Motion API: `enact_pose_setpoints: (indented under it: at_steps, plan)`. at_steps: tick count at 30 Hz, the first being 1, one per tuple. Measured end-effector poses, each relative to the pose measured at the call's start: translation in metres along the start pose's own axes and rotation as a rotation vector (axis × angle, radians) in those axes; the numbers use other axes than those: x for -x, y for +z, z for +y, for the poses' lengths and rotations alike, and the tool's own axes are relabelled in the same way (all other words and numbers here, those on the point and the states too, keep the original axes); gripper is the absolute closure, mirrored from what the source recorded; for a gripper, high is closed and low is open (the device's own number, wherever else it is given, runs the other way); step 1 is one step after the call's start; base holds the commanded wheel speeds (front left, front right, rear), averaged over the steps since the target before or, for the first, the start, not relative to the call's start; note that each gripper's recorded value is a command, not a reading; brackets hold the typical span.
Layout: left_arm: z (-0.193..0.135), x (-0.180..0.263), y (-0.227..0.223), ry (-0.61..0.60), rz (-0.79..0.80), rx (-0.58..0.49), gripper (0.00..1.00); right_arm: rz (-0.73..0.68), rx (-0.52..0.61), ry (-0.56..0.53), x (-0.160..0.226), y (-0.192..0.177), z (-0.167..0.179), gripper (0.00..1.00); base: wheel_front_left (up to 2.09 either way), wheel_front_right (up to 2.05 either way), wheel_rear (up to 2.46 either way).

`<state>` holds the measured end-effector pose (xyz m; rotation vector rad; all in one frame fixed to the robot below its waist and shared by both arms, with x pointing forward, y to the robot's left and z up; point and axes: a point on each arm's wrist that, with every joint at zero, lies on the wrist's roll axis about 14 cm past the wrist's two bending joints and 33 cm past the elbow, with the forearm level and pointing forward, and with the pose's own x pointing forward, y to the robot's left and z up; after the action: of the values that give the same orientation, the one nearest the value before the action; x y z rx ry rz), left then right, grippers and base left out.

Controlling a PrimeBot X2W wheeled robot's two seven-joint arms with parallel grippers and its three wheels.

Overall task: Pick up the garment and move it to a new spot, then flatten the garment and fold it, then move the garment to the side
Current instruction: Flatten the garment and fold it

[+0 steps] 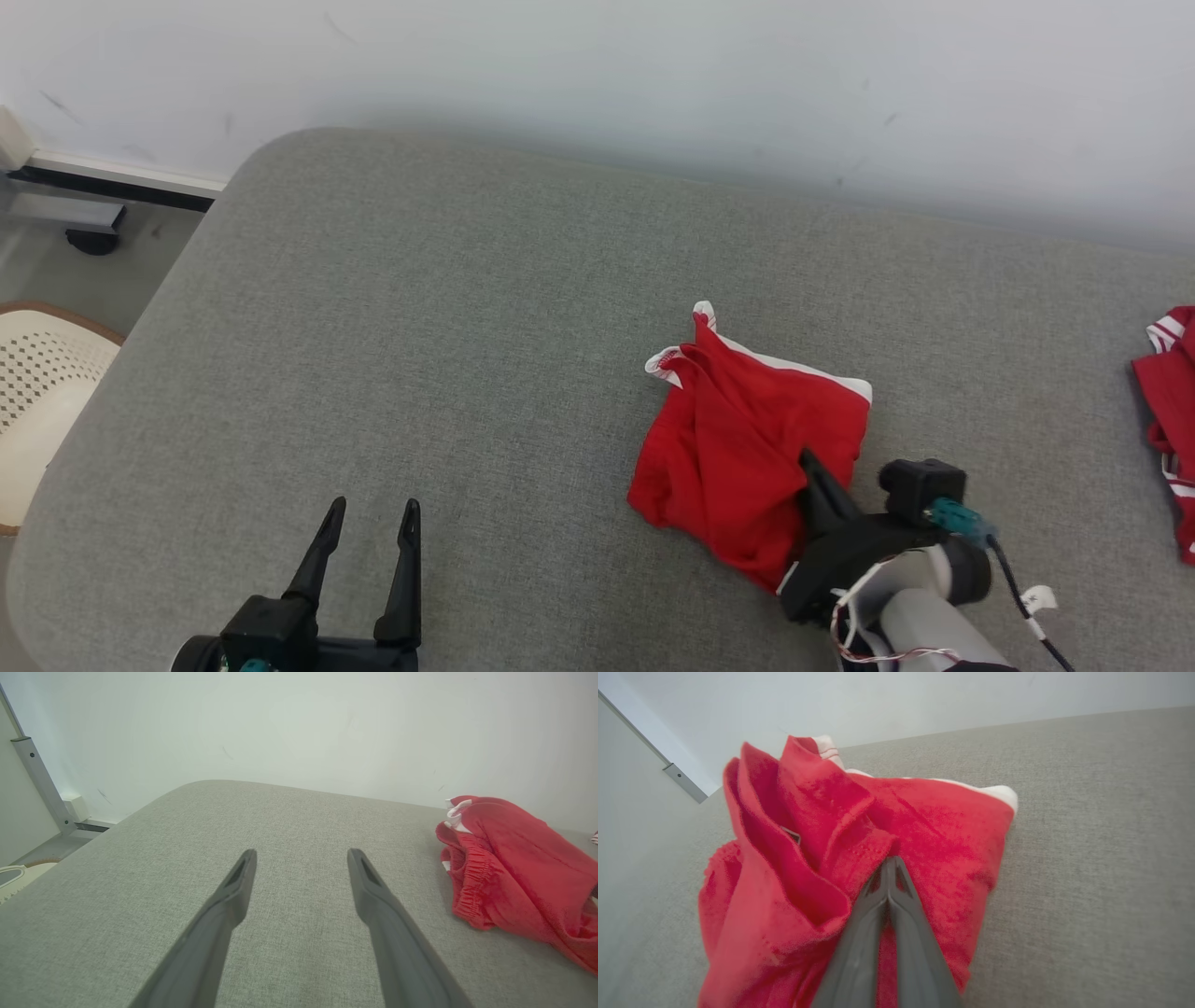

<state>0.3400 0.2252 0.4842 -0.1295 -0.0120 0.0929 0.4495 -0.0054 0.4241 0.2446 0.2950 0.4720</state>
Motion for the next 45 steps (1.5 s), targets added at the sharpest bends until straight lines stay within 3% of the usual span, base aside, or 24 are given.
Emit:
enact_pose_setpoints:
  at_steps: [13, 18, 24, 25, 26, 27, 28, 37, 45]
  plan:
    - [0.004, 0.004, 0.003, 0.011, -0.009, 0.000, 0.00, 0.040, -0.038, 0.279, 0.016, -0.020, 0.094, 1.00, 0.00, 0.00, 0.00]
    - [0.005, 0.006, 0.005, 0.016, -0.016, 0.002, 0.00, 0.053, -0.047, 0.321, 0.021, -0.023, 0.109, 1.00, 0.00, 0.00, 0.00]
    - [0.009, 0.008, 0.008, 0.024, -0.028, 0.000, 0.00, -0.055, -0.072, 0.287, 0.015, 0.013, 0.100, 1.00, 0.00, 0.00, 0.00]
    - [0.009, 0.009, 0.008, 0.026, -0.027, 0.000, 0.00, -0.089, -0.077, 0.272, 0.014, 0.023, 0.096, 0.96, 0.00, 0.00, 0.00]
    - [0.010, 0.011, 0.007, 0.029, -0.024, 0.000, 0.00, -0.124, -0.079, 0.256, 0.014, 0.034, 0.090, 0.40, 0.00, 0.00, 0.00]
    - [0.010, 0.011, 0.007, 0.028, -0.024, -0.001, 0.00, -0.157, -0.077, 0.237, 0.015, 0.044, 0.084, 0.05, 0.00, 0.00, 0.00]
    - [0.009, 0.011, 0.008, 0.025, -0.028, -0.001, 0.00, -0.186, -0.072, 0.215, 0.017, 0.052, 0.076, 0.00, 0.00, 0.00, 0.00]
    - [0.003, 0.012, 0.010, 0.004, -0.040, 0.001, 0.00, -0.379, -0.004, -0.029, 0.059, 0.097, -0.003, 0.00, 0.00, 0.00, 0.00]
    - [-0.007, 0.004, 0.012, -0.030, -0.049, -0.006, 0.00, -0.441, 0.043, -0.197, 0.110, 0.101, -0.051, 0.00, 0.00, 0.00, 0.00]
